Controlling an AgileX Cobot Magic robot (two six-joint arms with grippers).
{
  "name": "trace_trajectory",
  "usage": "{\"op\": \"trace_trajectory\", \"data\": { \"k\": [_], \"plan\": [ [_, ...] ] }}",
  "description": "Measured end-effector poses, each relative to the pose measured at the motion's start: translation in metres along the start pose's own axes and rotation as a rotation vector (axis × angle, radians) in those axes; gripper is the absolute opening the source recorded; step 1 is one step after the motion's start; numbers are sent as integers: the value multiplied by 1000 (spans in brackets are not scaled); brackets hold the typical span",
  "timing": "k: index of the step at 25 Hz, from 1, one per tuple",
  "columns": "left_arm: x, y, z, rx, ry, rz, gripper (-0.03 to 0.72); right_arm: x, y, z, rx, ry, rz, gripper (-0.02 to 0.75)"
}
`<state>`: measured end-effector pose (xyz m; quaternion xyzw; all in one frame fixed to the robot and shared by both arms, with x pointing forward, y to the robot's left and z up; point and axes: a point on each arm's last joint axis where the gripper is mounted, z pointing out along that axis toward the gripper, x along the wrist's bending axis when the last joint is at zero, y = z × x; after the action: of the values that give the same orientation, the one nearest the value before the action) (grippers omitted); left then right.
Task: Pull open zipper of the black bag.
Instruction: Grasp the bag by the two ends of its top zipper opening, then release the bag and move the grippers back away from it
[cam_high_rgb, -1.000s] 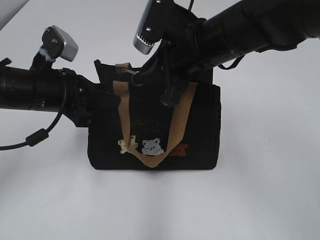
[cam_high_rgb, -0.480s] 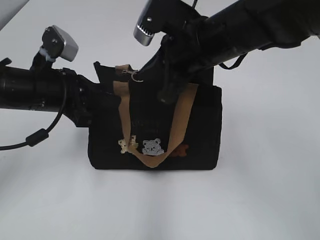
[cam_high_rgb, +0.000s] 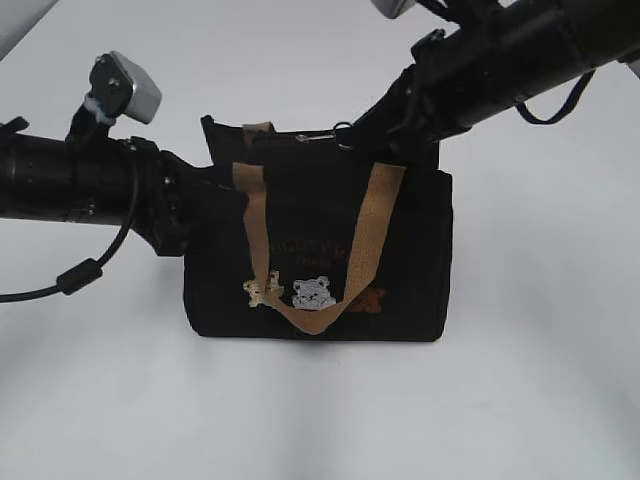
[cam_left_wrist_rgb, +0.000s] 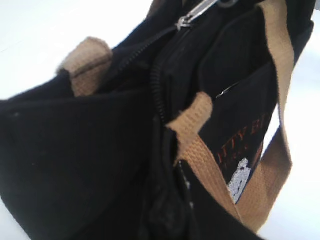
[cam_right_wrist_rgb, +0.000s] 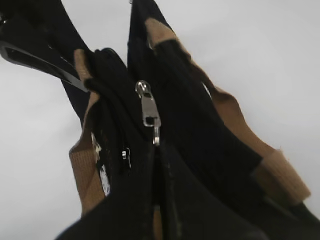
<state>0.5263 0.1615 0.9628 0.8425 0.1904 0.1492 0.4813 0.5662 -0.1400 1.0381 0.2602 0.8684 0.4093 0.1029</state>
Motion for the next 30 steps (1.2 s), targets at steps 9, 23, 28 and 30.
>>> {"op": "trace_trajectory", "data": {
  "k": [9,23,28,30],
  "plan": [
    [0,0,0,3,3,1,64,-24,-19,-24,61,15,267,-1],
    [2,3,-8,46,56,-248,361,-26,-28,-55,137,23,427,344],
    [-10,17,-36,134,58,-379,403,-5,-25,-72,219,131,513,366],
    [-15,22,-50,171,81,-443,357,2,-27,-81,278,130,574,345]
  ]
}}
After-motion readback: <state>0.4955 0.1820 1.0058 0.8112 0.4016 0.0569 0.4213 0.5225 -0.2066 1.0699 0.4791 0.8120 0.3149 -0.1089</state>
